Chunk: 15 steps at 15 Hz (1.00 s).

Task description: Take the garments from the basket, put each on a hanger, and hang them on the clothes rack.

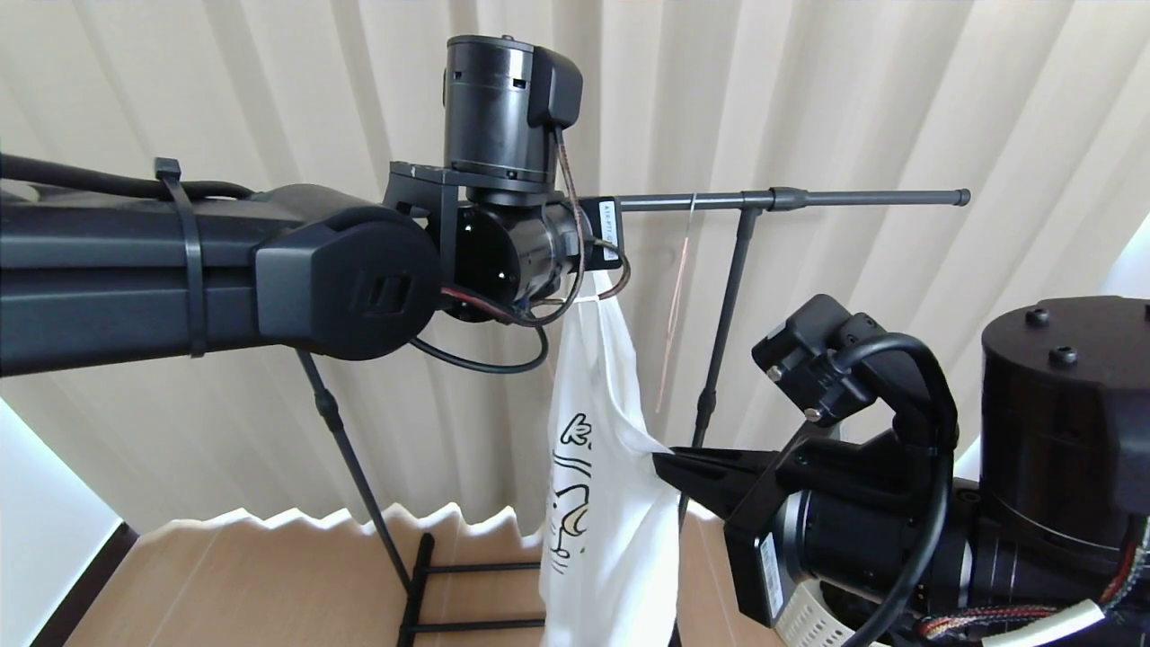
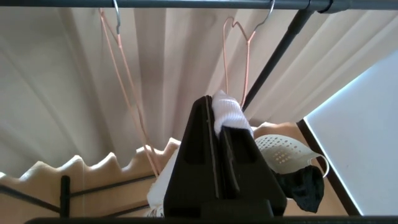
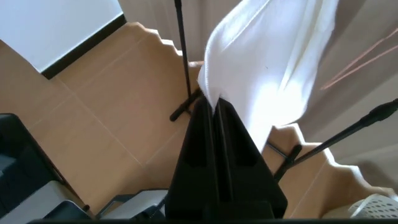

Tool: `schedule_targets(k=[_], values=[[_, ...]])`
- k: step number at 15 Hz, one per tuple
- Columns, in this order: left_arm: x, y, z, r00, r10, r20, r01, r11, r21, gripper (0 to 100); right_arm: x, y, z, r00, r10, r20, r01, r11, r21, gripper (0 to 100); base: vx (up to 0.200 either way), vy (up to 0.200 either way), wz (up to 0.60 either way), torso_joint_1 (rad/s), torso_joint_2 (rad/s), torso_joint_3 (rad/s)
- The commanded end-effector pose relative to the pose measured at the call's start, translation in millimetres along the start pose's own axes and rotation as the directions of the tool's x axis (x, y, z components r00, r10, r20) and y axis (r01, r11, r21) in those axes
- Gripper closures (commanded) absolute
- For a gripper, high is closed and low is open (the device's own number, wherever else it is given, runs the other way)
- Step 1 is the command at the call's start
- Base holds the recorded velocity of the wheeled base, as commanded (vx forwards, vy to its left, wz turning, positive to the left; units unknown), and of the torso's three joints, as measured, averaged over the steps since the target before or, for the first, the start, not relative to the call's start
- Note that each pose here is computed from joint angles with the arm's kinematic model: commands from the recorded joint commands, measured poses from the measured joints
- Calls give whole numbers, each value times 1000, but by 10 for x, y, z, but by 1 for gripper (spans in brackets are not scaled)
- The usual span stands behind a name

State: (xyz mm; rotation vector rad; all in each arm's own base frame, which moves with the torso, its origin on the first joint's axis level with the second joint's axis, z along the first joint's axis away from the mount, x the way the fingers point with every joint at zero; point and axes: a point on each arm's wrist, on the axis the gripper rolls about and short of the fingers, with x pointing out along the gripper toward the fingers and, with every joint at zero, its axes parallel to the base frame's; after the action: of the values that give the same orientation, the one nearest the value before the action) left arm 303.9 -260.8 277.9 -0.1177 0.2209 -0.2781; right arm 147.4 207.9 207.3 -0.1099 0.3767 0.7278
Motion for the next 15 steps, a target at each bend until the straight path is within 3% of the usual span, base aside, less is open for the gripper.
schedule_targets(k=[1,3,8,9,11,13,14,15], values=[[-42,45,53,1000,11,1,-11,1000,-1,100,0,-168,-43,998,-64,-28,63,997,-47,100,0,0,0,0,0,0],[-168,126,119,999,29,-34,-29,999,14,100,4,-376,-65,986,-152,-71,145,985,-96,100,0,0,0,0,0,0],[-531,311,157,989,67,-128,-59,996,59,100,132,-833,111,942,-333,-45,332,943,-20,100,0,0,0,0,0,0],[-621,375,53,977,87,-192,-70,993,93,100,262,-947,138,930,-363,-54,365,931,27,100,0,0,0,0,0,0],[-706,443,-97,957,112,-266,-79,988,134,100,485,-995,178,927,-372,-44,375,917,136,100,0,0,0,0,0,0],[-815,494,-261,929,134,-346,-80,983,166,100,699,-1035,241,905,-425,-11,415,878,237,100,0,0,0,0,0,0],[-898,441,-458,906,122,-406,-60,985,162,100,808,-1031,307,883,-470,15,445,846,293,100,0,0,0,0,0,0],[-936,393,-603,888,115,-444,-51,987,154,100,875,-997,335,877,-479,32,441,831,338,100,0,0,0,0,0,0]])
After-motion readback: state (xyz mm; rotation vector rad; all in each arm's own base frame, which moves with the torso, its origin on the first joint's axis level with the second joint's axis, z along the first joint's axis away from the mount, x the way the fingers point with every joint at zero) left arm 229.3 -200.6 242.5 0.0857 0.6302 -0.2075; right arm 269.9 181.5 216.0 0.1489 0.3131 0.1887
